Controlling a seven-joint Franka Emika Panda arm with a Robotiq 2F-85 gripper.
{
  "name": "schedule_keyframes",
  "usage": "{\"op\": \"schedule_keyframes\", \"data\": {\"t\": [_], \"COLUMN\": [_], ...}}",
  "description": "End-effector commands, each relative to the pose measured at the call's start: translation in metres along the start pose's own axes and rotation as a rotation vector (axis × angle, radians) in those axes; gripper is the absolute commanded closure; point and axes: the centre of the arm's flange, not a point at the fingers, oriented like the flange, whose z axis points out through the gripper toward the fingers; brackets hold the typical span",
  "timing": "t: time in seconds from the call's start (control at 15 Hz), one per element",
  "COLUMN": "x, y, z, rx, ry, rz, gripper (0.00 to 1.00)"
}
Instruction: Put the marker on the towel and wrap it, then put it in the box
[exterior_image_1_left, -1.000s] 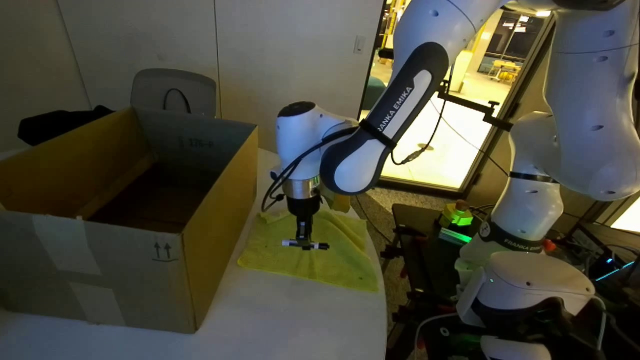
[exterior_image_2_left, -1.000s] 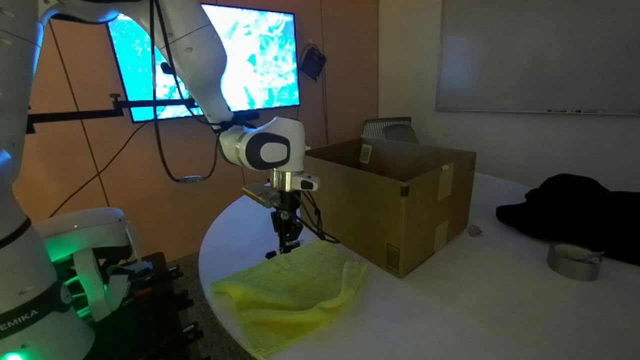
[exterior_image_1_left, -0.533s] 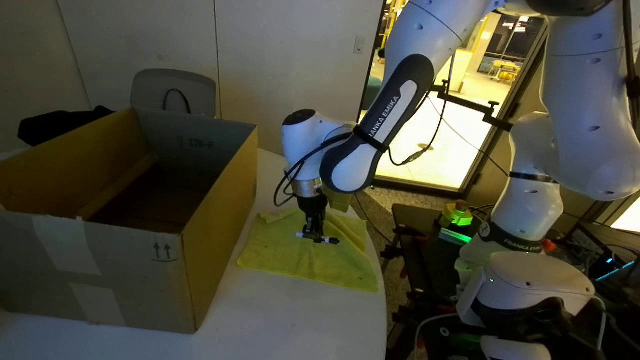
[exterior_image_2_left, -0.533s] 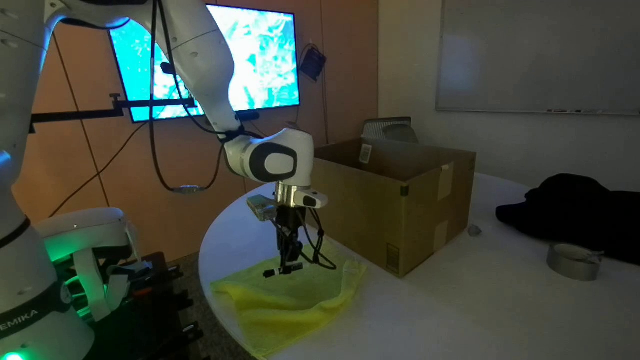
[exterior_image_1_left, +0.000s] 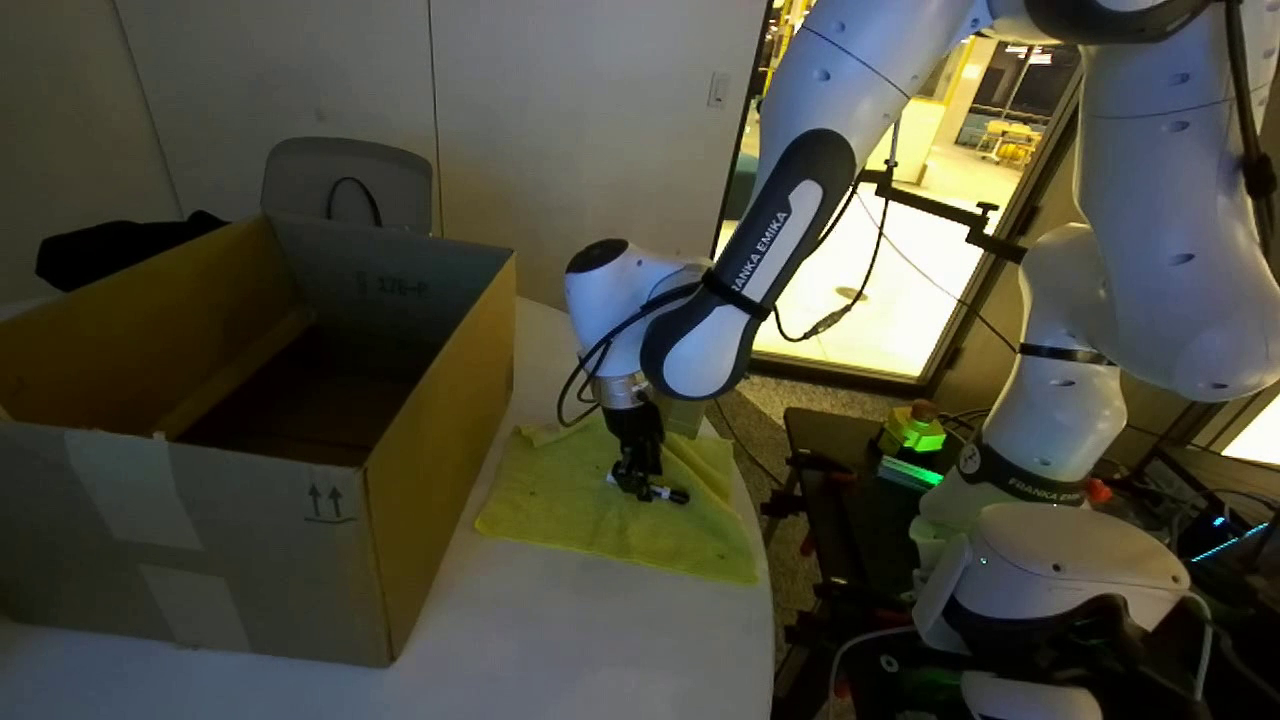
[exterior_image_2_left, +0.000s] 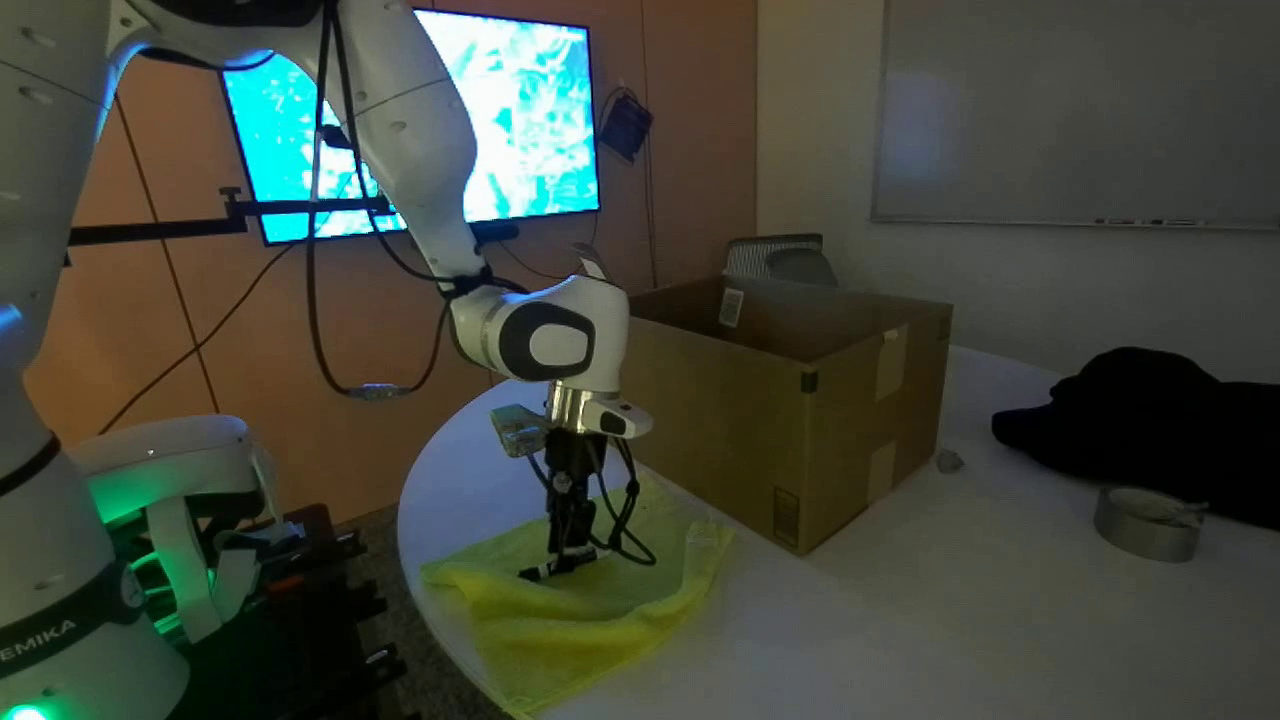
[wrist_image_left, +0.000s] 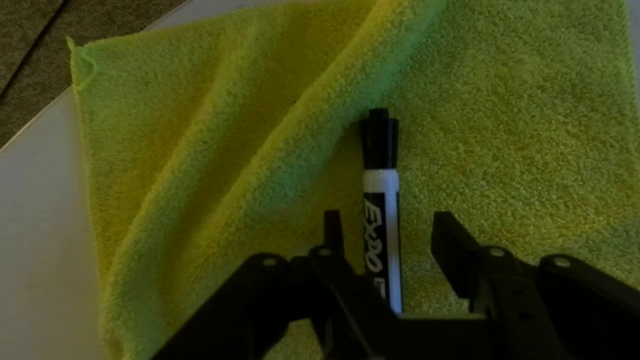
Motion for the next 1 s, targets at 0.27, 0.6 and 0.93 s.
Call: {"op": "schedule_keyframes", "data": {"t": [0.27,0.6,0.93], "x": [-0.016,-0.024,-0.033], "y": [-0.001,-0.038,-0.054], "z": [-0.026,-0.027,-0.013], "rx": [0.041,0.098,0.121], "ry": [0.034,0.045,0.021], "rz": [-0.015,-0.128,-0.274], "gripper": [0.00,0.00,0.00]}}
